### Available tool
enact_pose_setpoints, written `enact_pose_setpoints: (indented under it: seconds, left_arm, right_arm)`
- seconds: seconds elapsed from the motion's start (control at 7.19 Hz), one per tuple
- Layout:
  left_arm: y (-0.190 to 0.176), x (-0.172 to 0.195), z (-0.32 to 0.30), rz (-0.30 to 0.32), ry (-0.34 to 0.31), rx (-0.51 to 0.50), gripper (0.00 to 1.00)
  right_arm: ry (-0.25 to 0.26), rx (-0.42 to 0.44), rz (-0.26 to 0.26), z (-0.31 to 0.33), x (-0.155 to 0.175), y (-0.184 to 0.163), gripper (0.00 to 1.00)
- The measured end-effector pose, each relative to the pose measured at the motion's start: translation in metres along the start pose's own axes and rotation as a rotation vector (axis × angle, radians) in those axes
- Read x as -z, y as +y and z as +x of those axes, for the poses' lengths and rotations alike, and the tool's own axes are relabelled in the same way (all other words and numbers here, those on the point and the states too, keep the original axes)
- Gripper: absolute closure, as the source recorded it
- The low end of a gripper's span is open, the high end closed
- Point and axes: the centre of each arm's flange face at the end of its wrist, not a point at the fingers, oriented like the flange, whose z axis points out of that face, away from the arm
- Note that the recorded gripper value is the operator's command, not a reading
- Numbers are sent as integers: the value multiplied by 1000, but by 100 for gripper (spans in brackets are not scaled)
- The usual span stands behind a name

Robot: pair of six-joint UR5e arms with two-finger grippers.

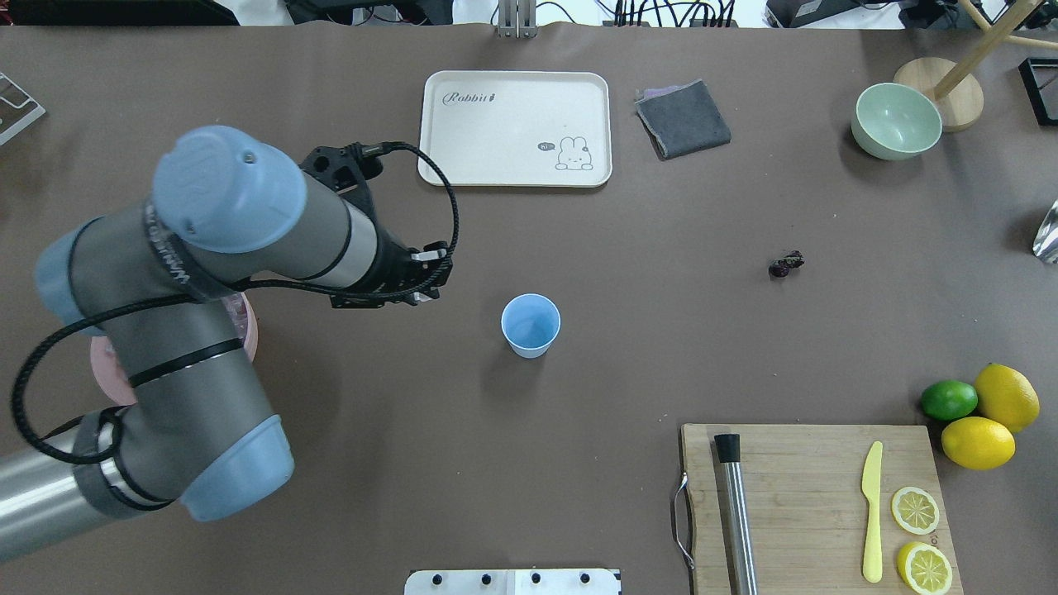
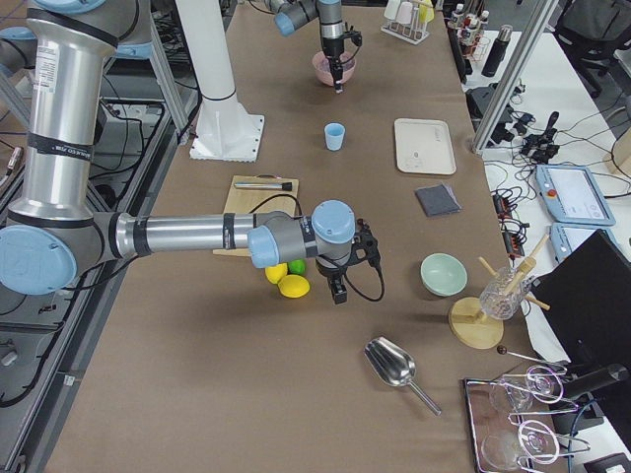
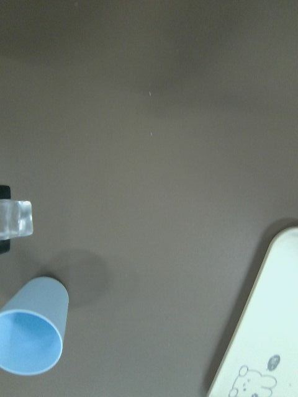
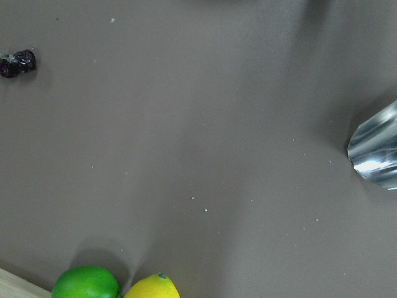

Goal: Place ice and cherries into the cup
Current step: 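Carry the ice cube with the left gripper over the blue cup and release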

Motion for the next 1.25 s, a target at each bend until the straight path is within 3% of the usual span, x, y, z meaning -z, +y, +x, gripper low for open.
enact_pose_setpoints:
  seconds: [0.28,0.7,1.25]
  left_arm:
    - [7,-27,54,8,1,-17,100]
    - [-1,-63,82,45,23,-29,100]
    - [2,-72,88,49,24,-31,100]
  right_arm:
    - [-1,4,-5,-4,-3,-7,1]
    - [-3,7,-5,-5,-5,-12,1]
    - [-7,9,-7,-5,-6,-15,1]
